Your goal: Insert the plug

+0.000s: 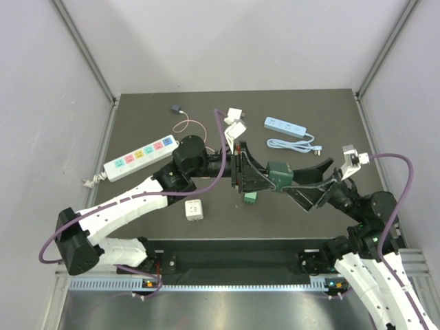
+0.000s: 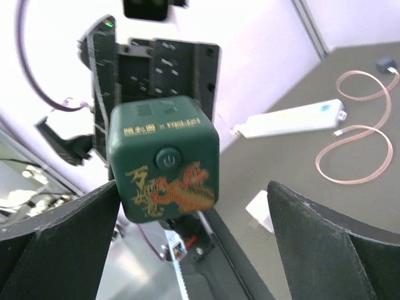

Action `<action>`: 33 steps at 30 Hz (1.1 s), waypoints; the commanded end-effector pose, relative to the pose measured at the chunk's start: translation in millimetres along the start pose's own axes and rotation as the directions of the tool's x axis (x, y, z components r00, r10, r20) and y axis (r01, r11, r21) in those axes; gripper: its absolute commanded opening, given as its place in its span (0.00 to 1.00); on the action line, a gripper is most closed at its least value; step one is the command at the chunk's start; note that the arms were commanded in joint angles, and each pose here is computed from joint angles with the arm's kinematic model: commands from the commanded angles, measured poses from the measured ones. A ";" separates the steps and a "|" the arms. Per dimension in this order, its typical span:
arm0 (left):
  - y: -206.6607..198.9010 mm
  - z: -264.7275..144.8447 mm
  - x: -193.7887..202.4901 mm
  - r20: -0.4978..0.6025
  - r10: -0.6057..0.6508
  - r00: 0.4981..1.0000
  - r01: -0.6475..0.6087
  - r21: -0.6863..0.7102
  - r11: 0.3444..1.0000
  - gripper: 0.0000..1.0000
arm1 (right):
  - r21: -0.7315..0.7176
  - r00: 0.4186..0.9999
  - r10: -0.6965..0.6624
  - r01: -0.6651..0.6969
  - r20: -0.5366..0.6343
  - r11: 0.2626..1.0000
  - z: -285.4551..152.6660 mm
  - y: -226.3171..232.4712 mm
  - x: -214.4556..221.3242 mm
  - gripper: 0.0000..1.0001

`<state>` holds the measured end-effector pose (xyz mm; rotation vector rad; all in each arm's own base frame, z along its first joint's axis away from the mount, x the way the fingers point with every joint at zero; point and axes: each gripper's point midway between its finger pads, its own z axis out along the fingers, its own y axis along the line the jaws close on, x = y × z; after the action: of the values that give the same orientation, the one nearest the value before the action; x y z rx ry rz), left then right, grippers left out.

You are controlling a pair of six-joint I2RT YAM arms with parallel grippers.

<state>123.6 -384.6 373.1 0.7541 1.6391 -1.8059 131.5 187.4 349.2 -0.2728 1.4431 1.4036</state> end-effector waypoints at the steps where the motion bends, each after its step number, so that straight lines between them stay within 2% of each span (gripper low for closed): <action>1: -47.8 -0.9 -23.7 0.042 0.030 0.999 -0.037 0.173 0.984 0.00 | -0.151 0.994 -0.049 0.063 0.099 0.987 -5.7 44.8 -25.3 1.00; 4: -48.2 2.1 -21.7 0.024 0.021 1.000 -0.025 0.197 0.980 0.00 | -0.198 0.995 -0.068 0.081 0.070 0.977 -5.5 52.7 -22.0 0.98; 7: -50.2 5.0 -21.3 0.014 0.008 1.000 -0.011 0.229 0.973 0.00 | -0.189 0.995 -0.069 0.083 0.077 0.978 -6.6 48.7 -19.4 0.92; 10: -46.4 9.8 -21.1 0.006 -0.010 1.000 0.008 0.230 0.973 0.00 | -0.189 0.992 -0.080 0.097 0.094 0.977 -9.8 50.4 -19.9 0.81; 14: -38.7 14.9 -19.7 -0.004 -0.035 0.999 0.035 0.214 0.976 0.00 | -0.162 0.992 -0.089 0.102 0.088 0.981 -10.1 47.2 -19.8 0.60; 16: -38.1 15.4 -20.7 -0.003 -0.041 0.999 0.041 0.212 0.976 0.00 | -0.162 0.992 -0.091 0.103 0.083 0.981 -10.0 47.1 -18.9 0.55; 19: -36.9 16.2 -21.1 -0.003 -0.045 0.999 0.045 0.208 0.977 0.00 | -0.160 0.992 -0.090 0.102 0.084 0.982 -10.9 46.5 -18.1 0.40; 20: -36.5 16.4 -21.1 -0.002 -0.043 0.999 0.043 0.206 0.978 0.01 | -0.156 0.992 -0.088 0.100 0.086 0.983 -10.6 45.1 -18.0 0.30; 21: -34.6 16.7 -20.5 -0.004 -0.049 0.999 0.049 0.198 0.979 0.08 | -0.154 0.992 -0.086 0.098 0.088 0.983 -10.7 45.0 -18.4 0.24; 22: -31.2 17.1 -19.2 -0.007 -0.049 0.999 0.049 0.188 0.981 0.23 | -0.151 0.993 -0.079 0.092 0.088 0.984 -10.6 44.4 -18.4 0.17; 23: -27.2 17.2 -16.7 -0.013 -0.055 0.998 0.056 0.172 0.983 0.33 | -0.137 0.992 -0.076 0.089 0.100 0.987 -10.2 43.2 -21.4 0.02; 25: -19.9 16.2 -13.2 -0.010 -0.043 0.999 0.044 0.146 0.988 0.62 | -0.104 0.992 -0.069 0.080 0.103 0.991 -9.6 38.3 -23.0 0.00; 26: -16.2 14.4 -11.9 -0.004 -0.044 0.999 0.044 0.121 0.992 0.71 | -0.097 0.991 -0.076 0.087 0.114 0.991 -10.1 40.5 -27.2 0.00; 27: -14.9 12.8 -12.2 0.006 -0.028 1.000 0.028 0.114 0.993 0.75 | -0.086 0.989 -0.078 0.089 0.125 0.992 -9.7 39.7 -30.2 0.00; 33: -6.3 4.9 -4.8 0.010 -0.034 0.999 0.033 0.105 0.994 0.82 | -0.010 0.982 -0.122 0.124 0.144 0.992 -4.6 38.9 -50.5 0.00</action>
<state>122.6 -398.3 367.7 0.7557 1.6545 -1.9480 123.8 179.2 373.5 -0.2536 1.3666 1.3835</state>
